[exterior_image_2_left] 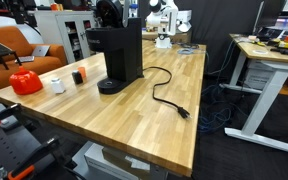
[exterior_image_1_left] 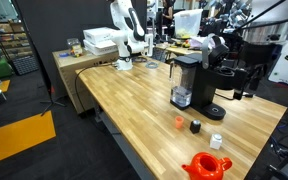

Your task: Pick up the white bottle and put it in the orange plastic kettle

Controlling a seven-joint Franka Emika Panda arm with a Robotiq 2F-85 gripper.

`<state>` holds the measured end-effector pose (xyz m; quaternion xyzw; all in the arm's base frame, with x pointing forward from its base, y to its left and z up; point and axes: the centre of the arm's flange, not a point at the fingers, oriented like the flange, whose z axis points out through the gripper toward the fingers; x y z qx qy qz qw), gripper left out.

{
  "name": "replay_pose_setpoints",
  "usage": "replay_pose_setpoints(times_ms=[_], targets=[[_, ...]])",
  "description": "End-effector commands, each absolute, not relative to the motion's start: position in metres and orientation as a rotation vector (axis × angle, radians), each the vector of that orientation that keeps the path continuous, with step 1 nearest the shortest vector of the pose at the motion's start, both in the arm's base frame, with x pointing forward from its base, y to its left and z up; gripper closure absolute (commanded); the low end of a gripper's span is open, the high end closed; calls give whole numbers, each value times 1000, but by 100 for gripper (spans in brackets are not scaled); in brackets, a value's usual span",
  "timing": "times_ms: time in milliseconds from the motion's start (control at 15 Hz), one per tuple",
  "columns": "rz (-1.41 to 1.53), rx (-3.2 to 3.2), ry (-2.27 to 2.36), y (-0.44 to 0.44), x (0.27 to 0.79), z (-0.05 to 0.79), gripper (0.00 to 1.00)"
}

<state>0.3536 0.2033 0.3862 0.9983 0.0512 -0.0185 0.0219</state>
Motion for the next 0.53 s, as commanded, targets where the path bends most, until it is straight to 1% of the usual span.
replay_pose_setpoints(times_ms=[0, 467], targets=[[-49, 3099, 166, 204, 354, 385, 0], [-23, 3090, 128, 215, 361, 342, 0]])
